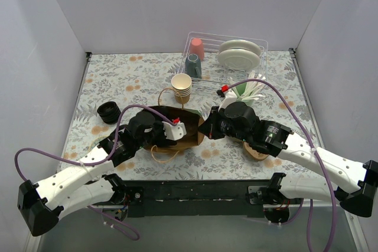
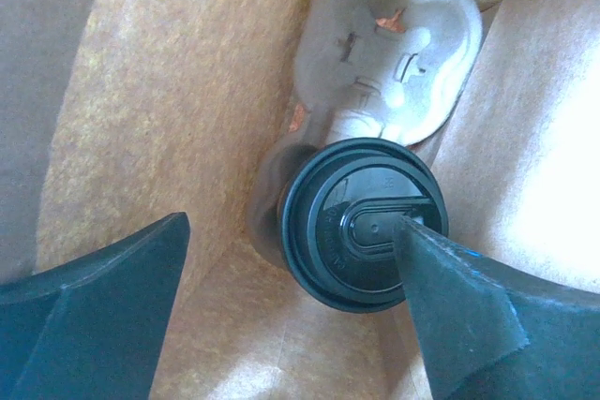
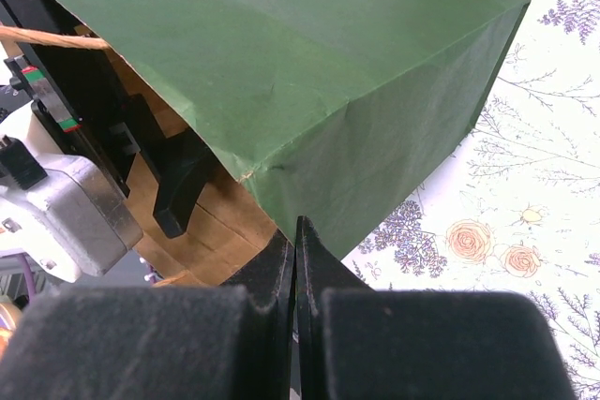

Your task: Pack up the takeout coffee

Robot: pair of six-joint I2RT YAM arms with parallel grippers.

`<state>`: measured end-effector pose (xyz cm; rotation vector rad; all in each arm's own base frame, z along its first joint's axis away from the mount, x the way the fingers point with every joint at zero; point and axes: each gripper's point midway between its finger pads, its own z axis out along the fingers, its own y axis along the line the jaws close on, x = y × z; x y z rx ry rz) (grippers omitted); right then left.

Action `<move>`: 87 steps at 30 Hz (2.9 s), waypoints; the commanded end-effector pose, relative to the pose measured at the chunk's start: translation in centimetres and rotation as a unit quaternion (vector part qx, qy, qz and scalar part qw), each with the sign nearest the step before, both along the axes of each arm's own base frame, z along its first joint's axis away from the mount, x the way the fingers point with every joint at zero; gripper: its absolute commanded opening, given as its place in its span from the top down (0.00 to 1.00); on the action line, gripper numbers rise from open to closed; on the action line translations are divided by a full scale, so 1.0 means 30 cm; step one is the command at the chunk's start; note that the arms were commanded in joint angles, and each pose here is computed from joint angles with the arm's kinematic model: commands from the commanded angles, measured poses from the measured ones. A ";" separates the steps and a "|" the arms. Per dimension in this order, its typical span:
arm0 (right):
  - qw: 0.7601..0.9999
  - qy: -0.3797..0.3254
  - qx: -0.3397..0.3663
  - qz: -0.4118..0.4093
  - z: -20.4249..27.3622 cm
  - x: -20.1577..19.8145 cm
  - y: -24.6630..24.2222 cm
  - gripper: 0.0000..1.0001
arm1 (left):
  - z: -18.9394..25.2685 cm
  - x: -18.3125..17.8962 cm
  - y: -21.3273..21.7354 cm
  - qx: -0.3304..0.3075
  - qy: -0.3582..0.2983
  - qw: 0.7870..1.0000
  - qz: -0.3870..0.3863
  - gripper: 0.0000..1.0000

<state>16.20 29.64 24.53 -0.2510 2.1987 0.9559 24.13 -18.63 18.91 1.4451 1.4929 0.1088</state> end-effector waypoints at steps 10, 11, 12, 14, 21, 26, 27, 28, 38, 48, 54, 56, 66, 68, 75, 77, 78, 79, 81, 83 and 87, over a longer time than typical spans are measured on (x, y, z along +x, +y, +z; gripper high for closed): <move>1.000 -0.002 0.016 -0.002 0.038 -0.004 -0.008 0.99 | 0.037 0.021 0.024 -0.003 -0.022 0.999 0.025 0.46; 1.000 -0.001 0.012 -0.003 0.032 -0.004 -0.011 0.99 | 0.035 0.023 0.028 0.001 -0.025 0.999 0.026 0.50; 1.000 -0.001 0.010 -0.001 0.029 -0.005 -0.011 0.99 | 0.037 0.027 0.032 0.003 -0.028 0.999 0.031 0.53; 1.000 0.000 0.004 0.002 0.018 -0.009 -0.014 0.99 | 0.030 0.034 0.038 0.010 -0.031 0.999 0.034 0.58; 1.000 0.002 0.002 0.004 0.004 -0.013 -0.016 0.99 | -0.008 0.048 0.058 0.028 -0.030 0.998 0.054 0.70; 1.000 0.003 0.002 0.007 0.003 -0.012 -0.007 0.99 | 0.015 0.051 0.060 0.015 -0.039 0.997 0.058 0.68; 1.000 0.003 0.002 0.007 0.002 -0.011 -0.006 0.99 | 0.024 0.050 0.055 0.011 -0.041 0.998 0.056 0.67; 1.000 0.004 0.001 0.007 0.001 -0.011 -0.005 0.99 | 0.032 0.051 0.049 0.008 -0.042 0.998 0.053 0.67; 1.000 0.000 0.000 0.010 0.011 -0.004 0.006 0.99 | 0.146 0.036 0.000 -0.040 -0.038 0.998 0.030 0.64; 1.000 -0.001 0.001 0.016 0.014 -0.001 0.022 0.99 | 0.129 -0.035 -0.031 -0.058 0.019 0.998 -0.008 0.73; 1.000 -0.002 -0.001 0.017 0.013 0.004 0.029 0.99 | 0.111 -0.064 -0.061 -0.070 0.051 0.996 -0.026 0.80; 1.000 -0.002 -0.003 0.019 0.013 0.004 0.032 0.99 | 0.109 -0.065 -0.063 -0.072 0.056 0.996 -0.025 0.82; 1.000 -0.006 -0.007 0.019 0.022 0.016 0.042 0.99 | 0.092 -0.072 -0.084 -0.075 0.062 0.994 -0.042 0.79; 1.000 -0.005 -0.009 0.019 0.017 0.018 0.045 0.99 | 0.093 -0.071 -0.081 -0.072 0.057 0.995 -0.042 0.77; 1.000 -0.006 -0.008 0.018 0.021 0.023 0.052 0.99 | 0.065 -0.066 -0.074 -0.056 0.052 0.996 -0.045 0.66; 1.000 -0.006 -0.008 0.018 0.022 0.024 0.054 0.99 | 0.053 -0.061 -0.069 -0.047 0.047 0.997 -0.046 0.66; 1.000 -0.006 -0.007 0.018 0.025 0.024 0.054 0.99 | 0.040 -0.062 -0.068 -0.041 0.048 0.997 -0.047 0.66; 1.000 -0.005 -0.008 0.018 0.022 0.024 0.054 0.99 | 0.035 -0.048 -0.053 -0.034 0.041 0.998 -0.034 0.67; 1.000 -0.006 -0.009 0.017 0.021 0.025 0.054 0.99 | 0.022 -0.033 -0.041 -0.023 0.031 0.999 -0.025 0.70; 1.000 -0.006 -0.009 0.019 0.021 0.024 0.055 0.99 | 0.005 -0.024 -0.035 -0.014 0.028 0.999 -0.019 0.71; 1.000 -0.005 -0.009 0.022 0.018 0.021 0.055 0.99 | -0.019 0.011 -0.013 -0.001 0.013 1.000 0.010 0.74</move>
